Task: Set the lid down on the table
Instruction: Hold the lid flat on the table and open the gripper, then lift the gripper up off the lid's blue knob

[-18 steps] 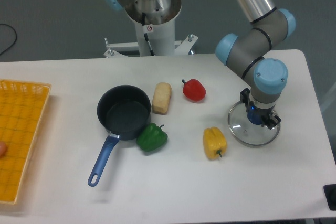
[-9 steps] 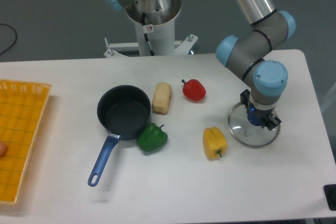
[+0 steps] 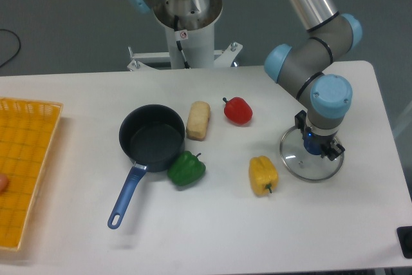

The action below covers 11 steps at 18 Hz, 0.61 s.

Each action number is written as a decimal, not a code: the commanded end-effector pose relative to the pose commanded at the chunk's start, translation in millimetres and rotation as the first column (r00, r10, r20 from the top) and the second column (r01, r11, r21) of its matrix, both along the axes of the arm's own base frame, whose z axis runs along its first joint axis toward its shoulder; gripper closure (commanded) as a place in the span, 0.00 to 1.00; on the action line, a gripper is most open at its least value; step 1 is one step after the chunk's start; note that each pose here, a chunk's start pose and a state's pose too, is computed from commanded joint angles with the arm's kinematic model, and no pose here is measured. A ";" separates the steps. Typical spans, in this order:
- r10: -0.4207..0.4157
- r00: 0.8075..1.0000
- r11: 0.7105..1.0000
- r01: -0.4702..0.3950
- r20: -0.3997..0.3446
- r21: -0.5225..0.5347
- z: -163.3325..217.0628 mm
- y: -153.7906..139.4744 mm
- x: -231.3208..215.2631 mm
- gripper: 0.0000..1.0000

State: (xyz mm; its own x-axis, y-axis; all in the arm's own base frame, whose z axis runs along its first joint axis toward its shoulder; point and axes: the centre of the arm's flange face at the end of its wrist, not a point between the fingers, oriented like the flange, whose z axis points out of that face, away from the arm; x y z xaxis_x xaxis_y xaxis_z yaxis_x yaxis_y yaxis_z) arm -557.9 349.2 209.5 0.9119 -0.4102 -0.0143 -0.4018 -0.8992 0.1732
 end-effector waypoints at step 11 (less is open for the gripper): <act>-0.003 1.000 1.000 0.003 0.000 -0.005 -1.2 1.5 0.3 0.27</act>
State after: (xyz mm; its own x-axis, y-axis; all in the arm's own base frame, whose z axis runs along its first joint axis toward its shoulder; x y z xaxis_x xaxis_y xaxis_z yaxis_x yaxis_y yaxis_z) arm -557.5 350.8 208.3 0.9106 -0.4130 -0.0126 -0.4044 -0.8971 0.1776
